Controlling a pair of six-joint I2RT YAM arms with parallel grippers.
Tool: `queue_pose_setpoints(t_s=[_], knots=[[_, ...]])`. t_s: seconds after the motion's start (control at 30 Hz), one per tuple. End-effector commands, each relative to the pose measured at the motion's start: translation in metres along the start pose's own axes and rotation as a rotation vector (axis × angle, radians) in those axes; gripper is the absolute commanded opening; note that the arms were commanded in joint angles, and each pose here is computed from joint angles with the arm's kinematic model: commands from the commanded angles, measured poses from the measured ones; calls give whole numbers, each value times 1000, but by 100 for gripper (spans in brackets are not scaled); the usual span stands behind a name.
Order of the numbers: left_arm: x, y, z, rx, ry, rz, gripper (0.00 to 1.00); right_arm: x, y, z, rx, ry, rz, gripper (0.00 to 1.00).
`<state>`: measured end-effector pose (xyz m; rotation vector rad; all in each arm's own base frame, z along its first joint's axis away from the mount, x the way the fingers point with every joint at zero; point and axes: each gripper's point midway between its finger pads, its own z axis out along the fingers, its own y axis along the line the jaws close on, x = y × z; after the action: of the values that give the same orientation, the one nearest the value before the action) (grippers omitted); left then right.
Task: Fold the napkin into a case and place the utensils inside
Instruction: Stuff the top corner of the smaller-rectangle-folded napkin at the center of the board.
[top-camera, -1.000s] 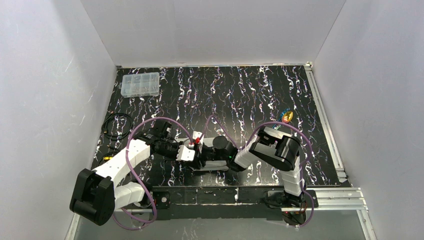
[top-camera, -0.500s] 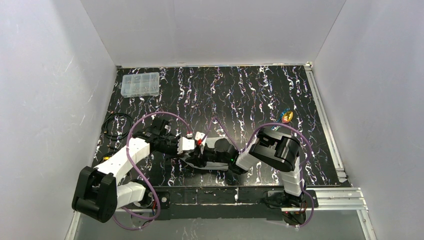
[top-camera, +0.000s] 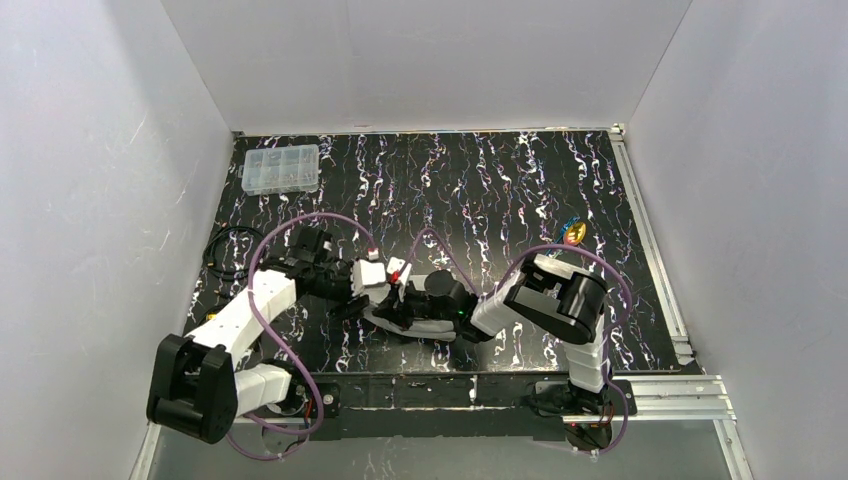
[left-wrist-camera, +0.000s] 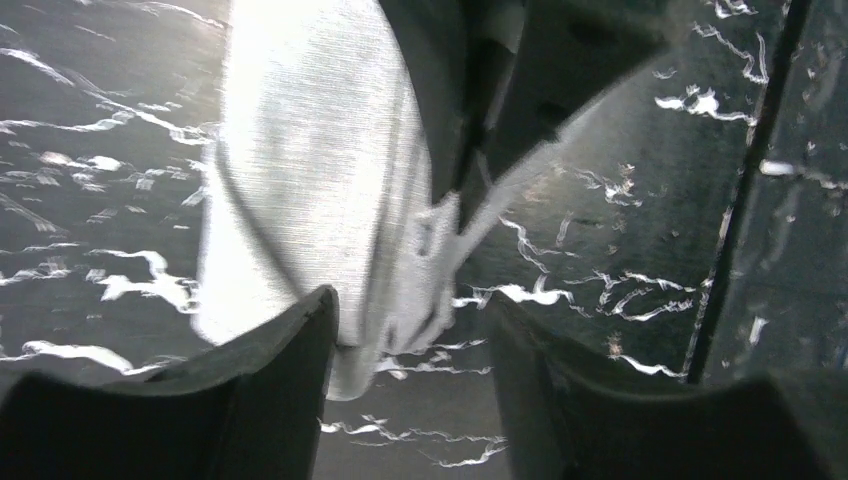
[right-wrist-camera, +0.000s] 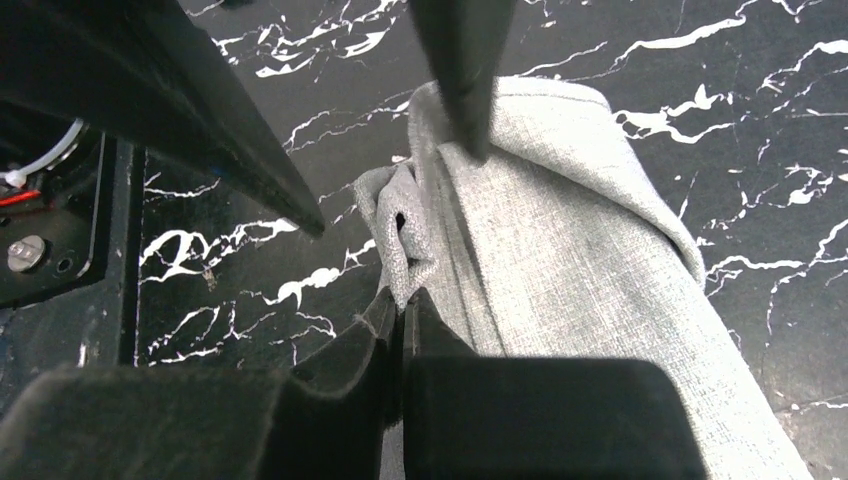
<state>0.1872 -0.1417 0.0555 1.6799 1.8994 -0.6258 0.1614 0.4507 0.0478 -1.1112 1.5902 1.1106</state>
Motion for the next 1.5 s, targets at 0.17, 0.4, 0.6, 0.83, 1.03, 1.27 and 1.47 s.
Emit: queue_pose_setpoints(t_s=[0.17,0.4,0.6,0.83,1.03,1.27,1.47], knots=[[-37,44,-50,-244,-83,-82,99,-31,8,6,-72,4,71,12],[-29,68,-27,-231,-66,-101,99,-28,8,3,-78,30,111,12],[-23,72,-13,-215,-56,-18,88,-31,7,3,-91,33,145,12],[-15,59,-1,-156,-10,21,66,-34,1,4,-101,40,203,11],[-7,59,10,-143,30,7,67,-33,3,5,-119,52,230,11],[-8,52,17,-102,41,12,64,-30,2,9,-129,68,248,10],[-21,43,9,-53,23,-25,66,-24,-2,10,-128,75,287,10]])
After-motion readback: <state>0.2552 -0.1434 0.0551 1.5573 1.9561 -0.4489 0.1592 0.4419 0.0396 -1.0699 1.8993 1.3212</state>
